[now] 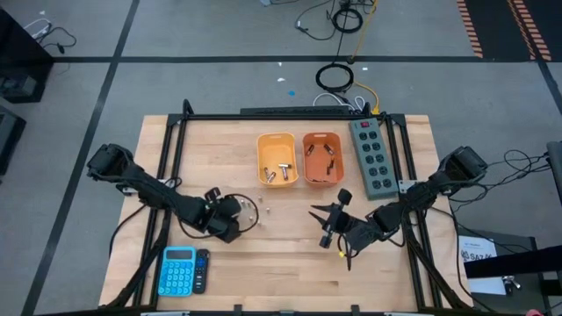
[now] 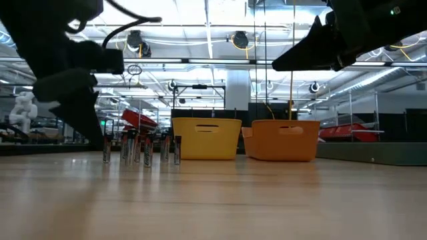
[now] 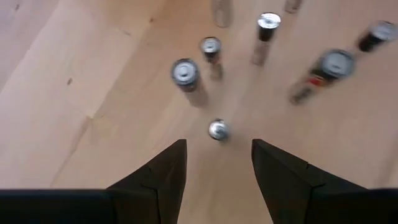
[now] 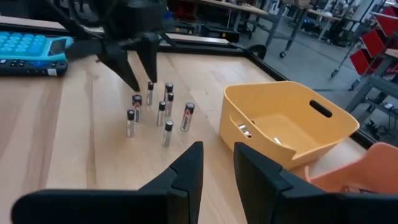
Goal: Sort batteries
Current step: Put the silver battery into the yellow bin
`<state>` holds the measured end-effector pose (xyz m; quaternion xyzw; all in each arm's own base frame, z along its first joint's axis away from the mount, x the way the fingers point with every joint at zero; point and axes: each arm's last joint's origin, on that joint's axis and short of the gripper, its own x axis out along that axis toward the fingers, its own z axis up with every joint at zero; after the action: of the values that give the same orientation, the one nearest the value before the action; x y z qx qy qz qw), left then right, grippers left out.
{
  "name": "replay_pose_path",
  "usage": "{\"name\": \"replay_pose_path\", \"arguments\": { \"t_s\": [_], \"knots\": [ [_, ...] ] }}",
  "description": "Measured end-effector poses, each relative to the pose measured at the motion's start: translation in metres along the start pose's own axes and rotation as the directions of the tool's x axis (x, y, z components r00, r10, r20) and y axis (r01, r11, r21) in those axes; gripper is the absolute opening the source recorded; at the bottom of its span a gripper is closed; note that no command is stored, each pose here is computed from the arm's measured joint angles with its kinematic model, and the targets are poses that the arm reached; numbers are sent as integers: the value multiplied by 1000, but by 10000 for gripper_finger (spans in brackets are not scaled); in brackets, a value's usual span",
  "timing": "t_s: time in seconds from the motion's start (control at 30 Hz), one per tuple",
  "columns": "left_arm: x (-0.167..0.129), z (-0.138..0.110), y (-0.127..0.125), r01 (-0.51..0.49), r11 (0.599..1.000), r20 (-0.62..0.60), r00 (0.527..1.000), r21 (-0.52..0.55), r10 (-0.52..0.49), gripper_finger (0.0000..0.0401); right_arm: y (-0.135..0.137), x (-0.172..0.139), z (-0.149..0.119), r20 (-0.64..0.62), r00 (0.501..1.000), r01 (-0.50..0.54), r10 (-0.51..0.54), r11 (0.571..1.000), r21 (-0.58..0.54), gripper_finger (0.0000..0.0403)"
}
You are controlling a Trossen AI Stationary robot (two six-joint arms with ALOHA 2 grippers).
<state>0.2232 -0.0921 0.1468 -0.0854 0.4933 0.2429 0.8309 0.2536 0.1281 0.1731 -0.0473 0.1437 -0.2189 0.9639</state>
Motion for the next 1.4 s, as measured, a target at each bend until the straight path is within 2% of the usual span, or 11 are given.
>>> {"name": "replay_pose_path", "arguments": {
  "t_s": [0.23, 0.57, 0.7, 0.9, 1.13, 1.4],
  "knots": [
    [9, -11, 5, -44, 998, 99, 994, -42, 48, 191, 0, 1, 1, 3, 1000, 1, -1, 1000, -23, 80],
    [21, -20, 8, 16, 996, 159, 987, -85, -3, 191, 0, 0, 1, 3, 1000, 1, -1, 1000, -15, 80],
    [26, -25, 14, 3, 993, 148, 989, -119, 14, 191, 0, 0, 1, 3, 1000, 1, -1, 1000, -4, 80],
    [25, -29, 12, 12, 994, 151, 989, -107, 4, 191, 0, 0, 1, 3, 1000, 1, -1, 1000, -2, 80],
    [26, -26, 13, 29, 982, 137, 991, -186, -3, 191, -1, 1, 1, 3, 1000, 5, -5, 1000, -1, 79],
    [26, -24, 11, 56, 972, 159, 987, -229, -19, 191, -1, 1, 1, 3, 1000, 6, -6, 1000, 0, 79]
  ]
}}
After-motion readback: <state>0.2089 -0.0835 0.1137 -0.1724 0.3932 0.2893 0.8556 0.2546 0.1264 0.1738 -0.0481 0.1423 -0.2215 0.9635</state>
